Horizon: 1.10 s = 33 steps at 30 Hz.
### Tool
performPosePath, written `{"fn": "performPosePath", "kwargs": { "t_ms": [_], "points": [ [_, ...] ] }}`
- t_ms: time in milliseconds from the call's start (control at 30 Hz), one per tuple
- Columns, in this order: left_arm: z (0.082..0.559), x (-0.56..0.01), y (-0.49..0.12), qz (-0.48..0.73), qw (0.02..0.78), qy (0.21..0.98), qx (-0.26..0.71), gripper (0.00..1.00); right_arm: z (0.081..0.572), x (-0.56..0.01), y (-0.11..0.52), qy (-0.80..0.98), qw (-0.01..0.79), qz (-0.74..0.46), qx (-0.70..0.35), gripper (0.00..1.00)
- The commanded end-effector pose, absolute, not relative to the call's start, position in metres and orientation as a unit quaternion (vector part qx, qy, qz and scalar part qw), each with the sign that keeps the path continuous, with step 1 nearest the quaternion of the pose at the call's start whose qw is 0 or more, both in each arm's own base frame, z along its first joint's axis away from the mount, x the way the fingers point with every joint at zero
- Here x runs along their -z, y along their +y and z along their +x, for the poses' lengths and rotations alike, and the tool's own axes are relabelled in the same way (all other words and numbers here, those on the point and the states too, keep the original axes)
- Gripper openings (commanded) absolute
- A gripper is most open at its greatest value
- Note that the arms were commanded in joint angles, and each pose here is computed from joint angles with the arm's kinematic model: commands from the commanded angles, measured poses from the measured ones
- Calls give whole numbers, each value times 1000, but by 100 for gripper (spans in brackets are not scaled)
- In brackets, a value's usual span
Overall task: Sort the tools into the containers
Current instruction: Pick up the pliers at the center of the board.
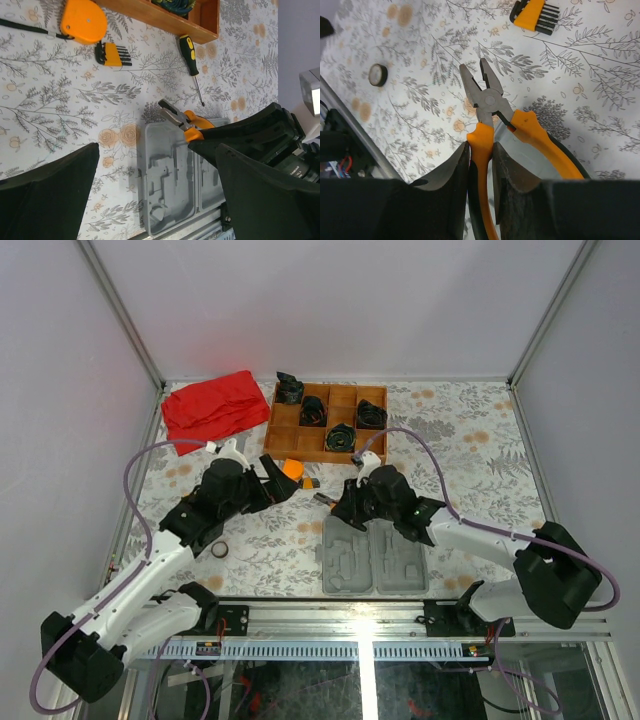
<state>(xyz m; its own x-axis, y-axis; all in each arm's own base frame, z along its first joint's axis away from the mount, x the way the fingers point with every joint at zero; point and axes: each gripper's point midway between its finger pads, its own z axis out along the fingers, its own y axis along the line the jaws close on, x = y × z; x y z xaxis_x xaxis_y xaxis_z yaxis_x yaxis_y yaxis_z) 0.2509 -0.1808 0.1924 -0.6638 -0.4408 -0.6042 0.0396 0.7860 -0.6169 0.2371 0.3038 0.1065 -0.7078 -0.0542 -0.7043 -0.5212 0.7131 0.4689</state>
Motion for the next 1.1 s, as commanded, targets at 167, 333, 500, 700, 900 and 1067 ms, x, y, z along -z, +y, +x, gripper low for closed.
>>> {"fn": "performPosePath", "kwargs": {
  "t_ms": [167,333,500,700,900,1067],
  "points": [
    [257,-198,-213,-136,369,830,397,96,244,-163,324,792,425,-72,-432,0],
    [258,-188,-222,-134,349,831,411,92,240,-179,332,780,436,-55,-446,0],
    [261,-184,-226,-140,345,829,417,90,234,-198,343,761,446,-49,-468,0],
    [264,-183,-233,-146,343,831,414,87,224,-213,358,743,453,-65,-489,0],
    [263,-179,-241,-147,335,835,411,81,217,-228,365,723,469,-69,-502,0],
    [259,-175,-244,-154,331,836,409,71,215,-236,369,714,479,-64,-507,0]
  ]
}}
